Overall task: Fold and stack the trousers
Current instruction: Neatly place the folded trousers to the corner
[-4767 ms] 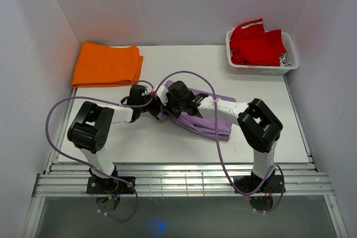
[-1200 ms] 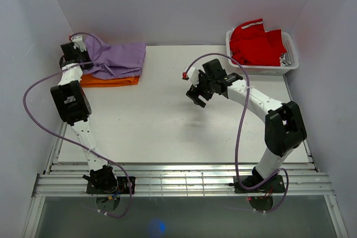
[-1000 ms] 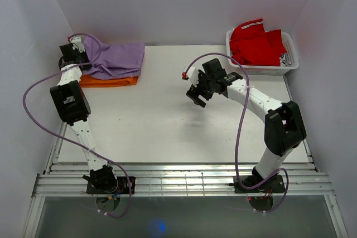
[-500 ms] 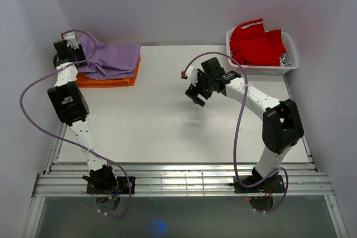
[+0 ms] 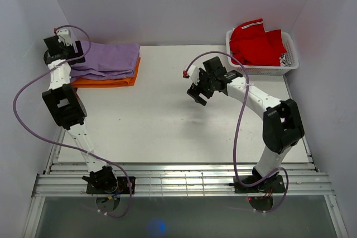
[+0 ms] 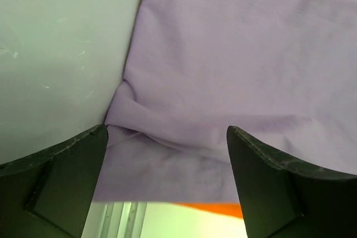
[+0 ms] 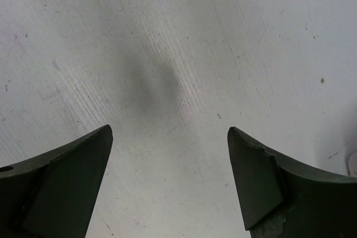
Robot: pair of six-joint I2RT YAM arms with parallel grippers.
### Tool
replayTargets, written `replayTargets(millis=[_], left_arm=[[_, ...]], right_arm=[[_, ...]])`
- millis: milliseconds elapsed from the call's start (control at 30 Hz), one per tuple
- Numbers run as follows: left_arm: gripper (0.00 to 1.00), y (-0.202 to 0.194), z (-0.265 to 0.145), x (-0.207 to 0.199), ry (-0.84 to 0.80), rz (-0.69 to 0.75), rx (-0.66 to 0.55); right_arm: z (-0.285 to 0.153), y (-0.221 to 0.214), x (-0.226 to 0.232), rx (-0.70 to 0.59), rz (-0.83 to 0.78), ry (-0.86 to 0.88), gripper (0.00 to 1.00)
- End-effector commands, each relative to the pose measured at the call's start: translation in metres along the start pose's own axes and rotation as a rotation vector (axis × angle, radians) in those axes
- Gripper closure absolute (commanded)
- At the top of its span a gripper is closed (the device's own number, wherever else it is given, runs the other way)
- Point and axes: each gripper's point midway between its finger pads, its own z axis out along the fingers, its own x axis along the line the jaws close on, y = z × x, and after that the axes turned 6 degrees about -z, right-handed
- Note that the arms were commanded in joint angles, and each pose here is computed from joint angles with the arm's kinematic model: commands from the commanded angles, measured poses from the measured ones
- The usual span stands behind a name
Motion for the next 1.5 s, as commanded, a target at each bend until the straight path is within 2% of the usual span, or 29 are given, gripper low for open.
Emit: replayTargets(millis=[0, 133, 233, 333, 433, 600, 767, 867, 1000, 1200, 1267, 1367, 1467], left_arm=[[0.02, 0.059, -0.069, -0.022, -0.128, 0.051, -0.082], [0.03, 0.057, -0.078, -0.067, -0.356, 0.01, -0.036], [0.08, 0.042, -0.061, -0.098, -0.412, 0.016, 0.007], [0.09, 0.016, -0.037, -0.119, -0.425, 0.017, 0.065], [0.11, -0.01, -0.018, -0.114, -0.381, -0.022, 0.126], [0.12, -0.052, -0.022, -0.103, -0.32, -0.03, 0.234], [0.13, -0.093, -0.056, -0.095, -0.302, -0.026, 0.322], [0.1, -0.094, -0.08, -0.097, -0.32, -0.006, 0.303], [0.02, -0.07, -0.104, -0.107, -0.372, 0.0, 0.247], [0.02, -0.001, -0.139, -0.108, -0.321, -0.051, 0.132], [0.02, 0.011, -0.157, -0.109, -0.318, -0.047, 0.116], [0.02, 0.001, -0.192, -0.114, -0.338, -0.042, 0.144], [0.02, -0.032, -0.227, -0.119, -0.356, -0.022, 0.184]], right_arm=[[-0.017, 0.001, -0.008, -0.022, 0.006, -0.029, 0.11], [-0.022, -0.011, -0.002, -0.017, 0.032, -0.015, 0.11], [-0.023, -0.019, 0.004, -0.008, 0.05, -0.003, 0.11], [-0.025, -0.023, 0.009, -0.002, 0.073, 0.001, 0.11], [-0.029, -0.03, 0.012, 0.006, 0.092, 0.0, 0.11], [-0.038, -0.046, 0.021, 0.028, 0.11, -0.008, 0.11], [-0.051, -0.064, 0.031, 0.044, 0.136, -0.024, 0.1], [-0.061, -0.067, 0.032, 0.038, 0.136, -0.048, 0.09], [-0.076, -0.072, 0.031, 0.029, 0.137, -0.09, 0.07], [-0.102, -0.075, 0.009, -0.023, 0.188, -0.156, 0.01], [-0.116, -0.081, 0.003, -0.047, 0.241, -0.167, 0.05], [-0.136, -0.095, 0.006, -0.066, 0.351, -0.181, 0.08], [-0.154, -0.113, 0.018, -0.072, 0.423, -0.219, 0.1]])
